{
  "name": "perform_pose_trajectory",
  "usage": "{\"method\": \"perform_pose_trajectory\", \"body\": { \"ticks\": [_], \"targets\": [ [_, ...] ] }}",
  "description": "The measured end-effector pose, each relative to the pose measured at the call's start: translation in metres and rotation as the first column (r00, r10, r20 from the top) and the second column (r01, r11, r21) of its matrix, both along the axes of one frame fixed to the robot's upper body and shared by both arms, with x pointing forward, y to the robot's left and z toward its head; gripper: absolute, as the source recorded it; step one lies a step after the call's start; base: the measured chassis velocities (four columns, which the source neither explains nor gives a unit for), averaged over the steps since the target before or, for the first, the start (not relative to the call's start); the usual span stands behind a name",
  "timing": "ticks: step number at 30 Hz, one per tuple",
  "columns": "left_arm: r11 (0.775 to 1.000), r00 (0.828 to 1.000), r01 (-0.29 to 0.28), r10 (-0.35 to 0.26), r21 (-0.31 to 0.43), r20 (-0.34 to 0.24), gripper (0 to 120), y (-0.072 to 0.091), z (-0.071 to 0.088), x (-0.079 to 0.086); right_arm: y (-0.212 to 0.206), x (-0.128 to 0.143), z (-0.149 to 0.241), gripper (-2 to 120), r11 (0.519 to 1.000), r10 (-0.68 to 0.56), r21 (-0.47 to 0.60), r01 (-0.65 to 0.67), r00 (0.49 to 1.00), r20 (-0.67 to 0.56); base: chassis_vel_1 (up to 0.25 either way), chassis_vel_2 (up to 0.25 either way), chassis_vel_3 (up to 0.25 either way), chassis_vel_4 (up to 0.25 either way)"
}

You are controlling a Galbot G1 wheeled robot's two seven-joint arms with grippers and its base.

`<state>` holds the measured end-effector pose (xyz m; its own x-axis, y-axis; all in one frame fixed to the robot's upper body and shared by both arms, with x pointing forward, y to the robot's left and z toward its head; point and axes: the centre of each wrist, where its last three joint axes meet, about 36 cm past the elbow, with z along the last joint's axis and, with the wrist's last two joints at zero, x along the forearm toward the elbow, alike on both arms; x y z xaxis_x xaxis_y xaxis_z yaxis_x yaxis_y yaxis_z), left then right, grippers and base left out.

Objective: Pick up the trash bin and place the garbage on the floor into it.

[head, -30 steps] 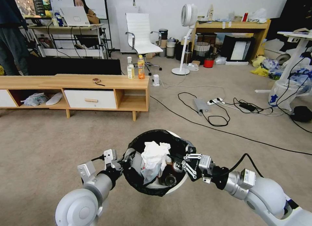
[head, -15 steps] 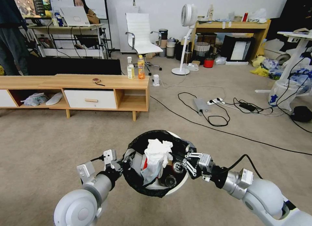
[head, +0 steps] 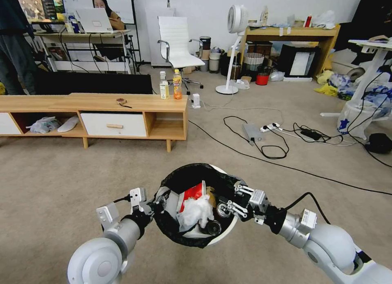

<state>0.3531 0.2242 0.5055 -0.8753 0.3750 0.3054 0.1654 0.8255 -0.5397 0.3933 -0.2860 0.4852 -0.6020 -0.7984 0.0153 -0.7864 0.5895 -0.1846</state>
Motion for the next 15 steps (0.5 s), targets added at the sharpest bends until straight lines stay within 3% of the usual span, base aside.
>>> {"method": "perform_pose_trajectory", "body": {
  "ticks": [2,8,10,15],
  "targets": [
    [1.0,1.0,-0.002,0.002,-0.002,0.0,7,0.0,0.0,0.001,0.001,-0.003,0.013,65,0.999,-0.03,-0.025,0.028,0.996,-0.086,0.0,0.0,0.0,0.0],
    [1.0,1.0,-0.004,0.004,-0.007,-0.002,7,0.0,-0.001,0.0,0.002,-0.002,0.016,82,0.999,-0.028,-0.042,0.022,0.99,-0.137,0.0,0.0,0.0,0.0],
    [1.0,1.0,-0.006,0.006,-0.007,0.0,7,0.0,0.0,0.0,0.001,0.0,0.013,93,0.999,-0.021,-0.048,0.014,0.989,-0.146,0.0,0.0,0.0,0.0],
    [1.0,1.0,-0.01,0.01,-0.007,0.002,7,0.001,0.0,0.0,0.001,0.0,0.01,99,0.999,-0.013,-0.032,0.009,0.992,-0.129,0.0,0.0,0.0,0.0]
  ]
}}
